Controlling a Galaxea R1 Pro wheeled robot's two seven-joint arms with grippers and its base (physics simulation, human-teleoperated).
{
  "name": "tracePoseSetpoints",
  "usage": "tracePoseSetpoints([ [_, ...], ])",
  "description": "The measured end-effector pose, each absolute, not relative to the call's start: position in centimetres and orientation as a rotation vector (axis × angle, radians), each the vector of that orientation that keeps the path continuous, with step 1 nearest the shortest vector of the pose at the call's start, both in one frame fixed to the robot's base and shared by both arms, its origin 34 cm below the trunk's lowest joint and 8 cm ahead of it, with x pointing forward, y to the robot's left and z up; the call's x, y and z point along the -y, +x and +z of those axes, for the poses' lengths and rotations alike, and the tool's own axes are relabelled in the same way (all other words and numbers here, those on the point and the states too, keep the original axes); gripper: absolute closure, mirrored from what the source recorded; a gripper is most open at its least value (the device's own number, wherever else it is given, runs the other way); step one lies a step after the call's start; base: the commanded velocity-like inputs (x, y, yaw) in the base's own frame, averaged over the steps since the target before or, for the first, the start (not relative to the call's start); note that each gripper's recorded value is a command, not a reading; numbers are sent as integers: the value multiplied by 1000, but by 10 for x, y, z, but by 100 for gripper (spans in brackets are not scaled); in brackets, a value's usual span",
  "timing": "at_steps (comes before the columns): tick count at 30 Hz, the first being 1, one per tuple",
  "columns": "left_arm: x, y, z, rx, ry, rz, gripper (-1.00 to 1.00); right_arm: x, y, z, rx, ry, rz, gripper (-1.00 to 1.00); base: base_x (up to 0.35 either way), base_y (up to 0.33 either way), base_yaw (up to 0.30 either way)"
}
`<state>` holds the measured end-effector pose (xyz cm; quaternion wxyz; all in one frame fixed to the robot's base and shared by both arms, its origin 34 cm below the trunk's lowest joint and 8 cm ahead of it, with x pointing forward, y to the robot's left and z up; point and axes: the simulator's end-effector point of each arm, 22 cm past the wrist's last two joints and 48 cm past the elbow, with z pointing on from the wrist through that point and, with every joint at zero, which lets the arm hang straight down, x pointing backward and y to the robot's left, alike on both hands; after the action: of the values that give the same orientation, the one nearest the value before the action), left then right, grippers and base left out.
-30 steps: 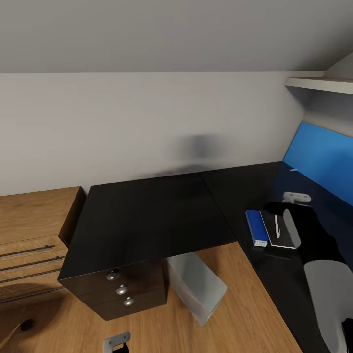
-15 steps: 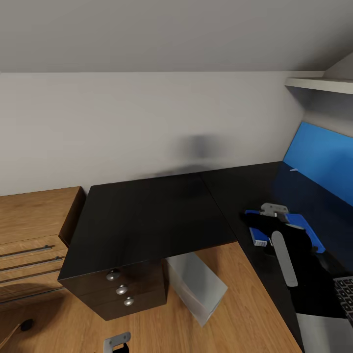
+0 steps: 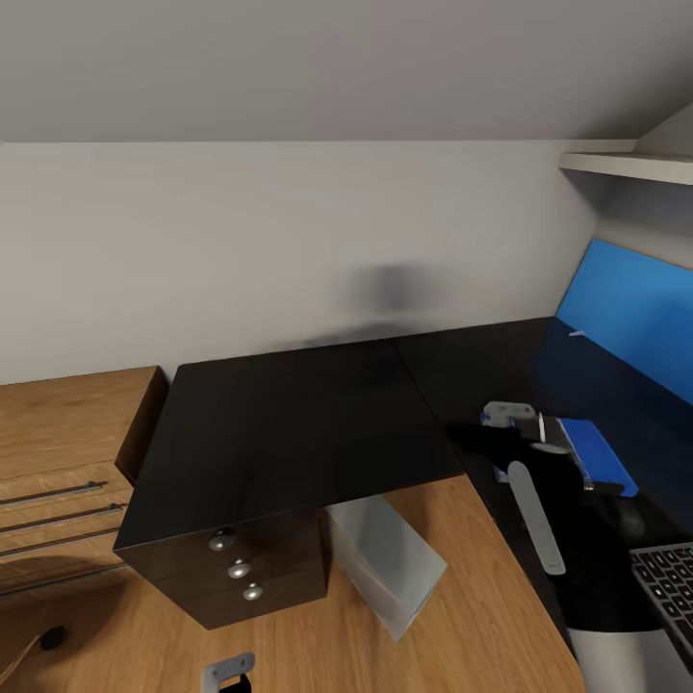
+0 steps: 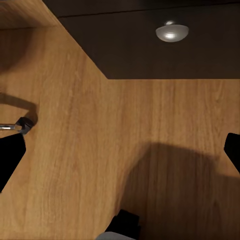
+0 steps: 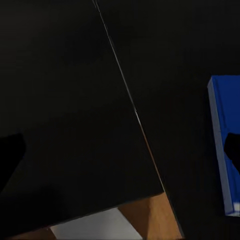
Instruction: In the bedroom, organize the workspace by keeping the computer under the desk, ensuring the monitor is on the desk, placing the keyboard on the desk next to the monitor, placing the mouse on the desk next to the keyboard, moving the folder from the swivel chair onto the desk next to the mouse, stacking the notebook on top of the folder with the pen on top of the notebook, and positioning the swivel chair next to the desk.
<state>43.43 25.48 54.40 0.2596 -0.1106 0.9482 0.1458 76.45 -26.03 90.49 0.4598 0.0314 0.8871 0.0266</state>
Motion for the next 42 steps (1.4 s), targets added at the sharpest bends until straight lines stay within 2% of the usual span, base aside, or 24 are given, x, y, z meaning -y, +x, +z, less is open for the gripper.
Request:
tracePoseSetpoints([
  [7,-262,430,542,-2575,-298,416,-100,236,763,902,-2190,6,79,-100,-111,0,6],
  [19,-275,427,541,-2575,-323,453,-100,235,766,909,-2161,6,80,-100,-334,0,245],
  [25,-294,428,542,-2564,-439,492,-100,235,766,912,-2154,6,81,-100,-336,0,194],
  [35,-319,421,544,-2551,-539,555,-100,235,766,922,-2137,5,81,-100,-314,0,34],
  [42,-321,424,547,-2537,-550,556,-100,235,765,929,-2126,5,81,-100,-78,0,3],
])
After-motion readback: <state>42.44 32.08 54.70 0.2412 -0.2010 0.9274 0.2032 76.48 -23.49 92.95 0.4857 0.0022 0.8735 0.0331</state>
